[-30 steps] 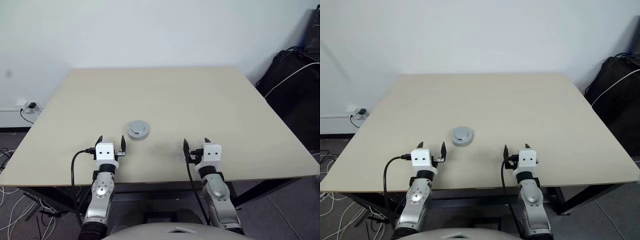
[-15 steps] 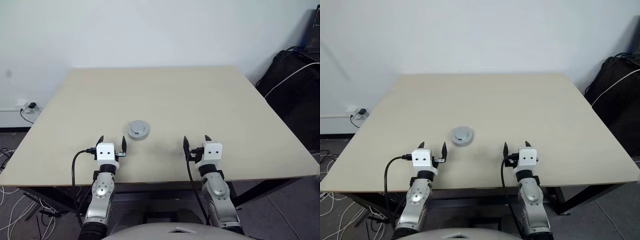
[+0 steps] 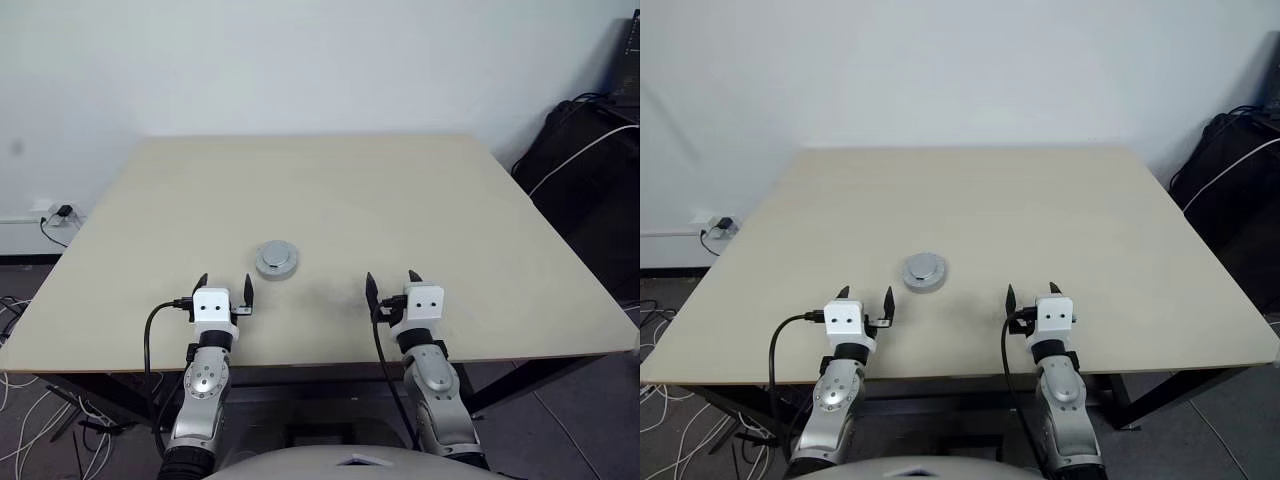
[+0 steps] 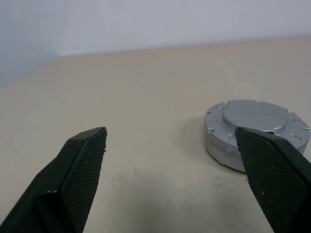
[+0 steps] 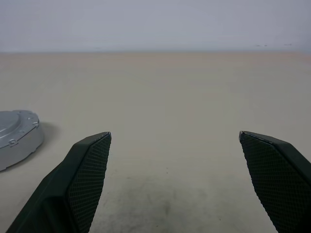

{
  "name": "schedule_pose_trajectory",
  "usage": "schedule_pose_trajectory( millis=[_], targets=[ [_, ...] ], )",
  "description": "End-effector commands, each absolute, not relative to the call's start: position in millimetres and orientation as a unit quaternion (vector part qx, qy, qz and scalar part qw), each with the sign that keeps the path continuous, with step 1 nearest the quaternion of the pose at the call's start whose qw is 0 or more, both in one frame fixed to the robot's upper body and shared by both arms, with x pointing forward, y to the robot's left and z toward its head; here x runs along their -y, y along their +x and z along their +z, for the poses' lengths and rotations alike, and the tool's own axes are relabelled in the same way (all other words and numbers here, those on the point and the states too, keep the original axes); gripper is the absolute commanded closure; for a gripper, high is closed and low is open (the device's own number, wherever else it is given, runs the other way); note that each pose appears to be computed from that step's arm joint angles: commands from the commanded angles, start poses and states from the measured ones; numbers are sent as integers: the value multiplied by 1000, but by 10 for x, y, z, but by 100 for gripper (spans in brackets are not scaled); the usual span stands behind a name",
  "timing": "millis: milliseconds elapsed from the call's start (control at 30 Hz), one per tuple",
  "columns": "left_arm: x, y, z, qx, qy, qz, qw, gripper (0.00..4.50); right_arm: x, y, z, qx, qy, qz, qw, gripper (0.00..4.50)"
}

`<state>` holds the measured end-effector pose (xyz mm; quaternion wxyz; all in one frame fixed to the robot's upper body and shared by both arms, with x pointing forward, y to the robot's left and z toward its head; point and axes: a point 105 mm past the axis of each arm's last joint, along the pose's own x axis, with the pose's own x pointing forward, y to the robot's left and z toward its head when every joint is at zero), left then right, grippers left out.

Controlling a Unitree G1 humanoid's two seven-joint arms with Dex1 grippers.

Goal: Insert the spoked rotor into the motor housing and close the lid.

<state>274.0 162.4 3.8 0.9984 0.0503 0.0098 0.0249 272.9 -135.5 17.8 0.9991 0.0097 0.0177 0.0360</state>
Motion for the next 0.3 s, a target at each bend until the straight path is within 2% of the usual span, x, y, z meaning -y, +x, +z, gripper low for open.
schedule_pose_trajectory(
  millis=[33,300],
  targets=[
    [-1604,2769,154,13,52,25,998,4,1332,2767,290,6,9,43,999,0],
    [-1598,2772,148,12,51,29,998,4,1311,2786,306,9,10,50,999,0]
  ],
)
